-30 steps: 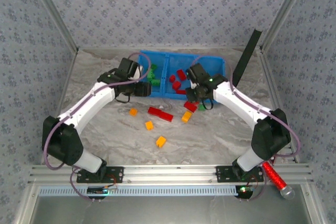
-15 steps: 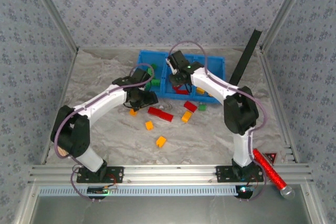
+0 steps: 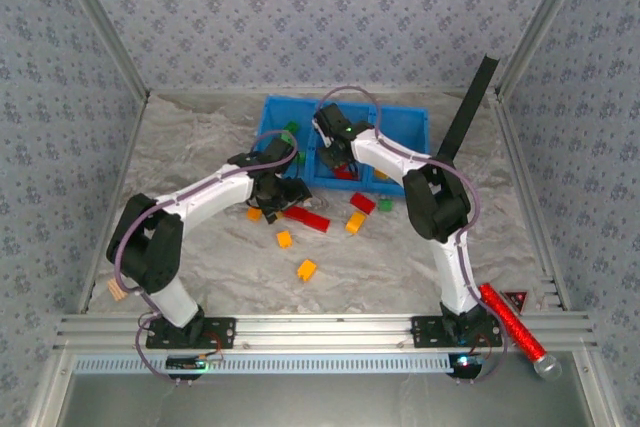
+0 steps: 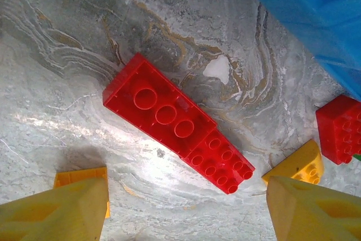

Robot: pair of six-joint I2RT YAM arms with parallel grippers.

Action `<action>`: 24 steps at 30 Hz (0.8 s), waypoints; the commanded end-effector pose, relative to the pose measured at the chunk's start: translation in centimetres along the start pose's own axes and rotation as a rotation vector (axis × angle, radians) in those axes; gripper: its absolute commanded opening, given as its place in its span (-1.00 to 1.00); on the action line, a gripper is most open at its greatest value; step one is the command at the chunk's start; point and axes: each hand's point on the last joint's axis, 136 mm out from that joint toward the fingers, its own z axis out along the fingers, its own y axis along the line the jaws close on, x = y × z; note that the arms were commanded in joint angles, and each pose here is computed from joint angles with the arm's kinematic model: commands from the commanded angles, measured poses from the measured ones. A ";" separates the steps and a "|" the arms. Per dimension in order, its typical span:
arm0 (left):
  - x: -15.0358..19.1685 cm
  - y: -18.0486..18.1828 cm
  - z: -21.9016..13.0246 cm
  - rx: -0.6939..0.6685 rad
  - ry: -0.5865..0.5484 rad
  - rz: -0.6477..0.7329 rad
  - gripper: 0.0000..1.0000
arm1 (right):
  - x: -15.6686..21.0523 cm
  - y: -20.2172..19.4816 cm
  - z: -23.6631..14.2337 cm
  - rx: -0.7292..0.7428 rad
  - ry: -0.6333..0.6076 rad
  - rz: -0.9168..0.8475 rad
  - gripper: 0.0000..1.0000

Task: Sort the legos into containers by color
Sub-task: Place the lego in the container, then pick up the lego from the center of the table.

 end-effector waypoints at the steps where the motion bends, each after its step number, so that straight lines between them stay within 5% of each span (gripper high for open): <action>1: -0.1 0.6 0.5 -0.049 -0.012 -0.035 0.50 | -1.3 -0.4 -0.8 -0.018 -0.038 0.024 -0.18; 10: -0.5 0.7 2.5 -0.064 -0.022 -0.070 0.49 | -2.5 -0.9 -3.5 -0.031 -0.084 0.020 0.21; 24: -2.0 1.2 5.0 -0.131 -0.054 -0.046 0.40 | 0.1 -1.7 -10.9 -0.037 -0.148 0.027 0.30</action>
